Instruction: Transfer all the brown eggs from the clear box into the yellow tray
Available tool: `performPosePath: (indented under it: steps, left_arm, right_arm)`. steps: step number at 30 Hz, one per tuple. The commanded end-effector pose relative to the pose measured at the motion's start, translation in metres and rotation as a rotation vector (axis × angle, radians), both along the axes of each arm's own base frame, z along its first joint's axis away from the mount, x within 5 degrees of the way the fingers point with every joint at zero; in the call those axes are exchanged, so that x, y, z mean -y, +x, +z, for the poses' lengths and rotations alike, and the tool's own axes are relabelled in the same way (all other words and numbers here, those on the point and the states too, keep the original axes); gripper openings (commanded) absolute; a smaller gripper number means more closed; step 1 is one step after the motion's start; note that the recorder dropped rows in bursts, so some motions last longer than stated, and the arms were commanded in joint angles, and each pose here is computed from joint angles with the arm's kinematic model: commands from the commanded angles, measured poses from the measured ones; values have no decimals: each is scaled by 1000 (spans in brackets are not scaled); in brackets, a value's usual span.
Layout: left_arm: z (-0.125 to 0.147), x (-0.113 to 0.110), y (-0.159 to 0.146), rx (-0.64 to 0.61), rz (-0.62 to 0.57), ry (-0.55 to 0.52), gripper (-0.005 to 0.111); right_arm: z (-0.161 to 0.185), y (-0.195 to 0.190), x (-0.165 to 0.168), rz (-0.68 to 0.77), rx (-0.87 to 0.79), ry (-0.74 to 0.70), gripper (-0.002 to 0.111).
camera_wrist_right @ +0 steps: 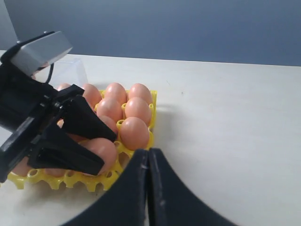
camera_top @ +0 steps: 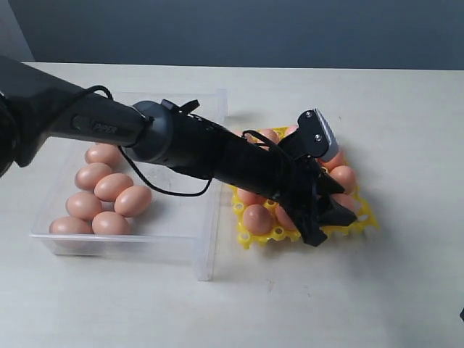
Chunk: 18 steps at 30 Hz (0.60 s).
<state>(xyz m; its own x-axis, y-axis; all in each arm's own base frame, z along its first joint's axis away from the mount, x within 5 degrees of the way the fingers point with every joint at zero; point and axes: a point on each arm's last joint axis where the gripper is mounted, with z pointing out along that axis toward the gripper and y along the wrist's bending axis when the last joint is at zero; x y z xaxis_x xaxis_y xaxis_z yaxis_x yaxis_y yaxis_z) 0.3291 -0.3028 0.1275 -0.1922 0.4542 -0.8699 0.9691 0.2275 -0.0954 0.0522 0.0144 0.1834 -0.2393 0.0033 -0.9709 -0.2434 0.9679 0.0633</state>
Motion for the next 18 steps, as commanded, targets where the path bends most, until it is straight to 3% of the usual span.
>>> performPosePath:
  steps: [1, 10, 15, 18]
  left_arm:
    - [4, 4, 3, 32, 3, -4, 23]
    - [7, 5, 1, 28, -17, -26, 70]
    - [20, 3, 2, 23, 7, -45, 72]
    - [41, 2, 0, -2, 36, -87, 67]
  right_arm:
    - [2, 0, 0, 1, 16, 1, 1]
    - [2, 0, 0, 1, 16, 1, 1]
    - [2, 0, 0, 1, 16, 1, 1]
    - [2, 0, 0, 1, 16, 1, 1]
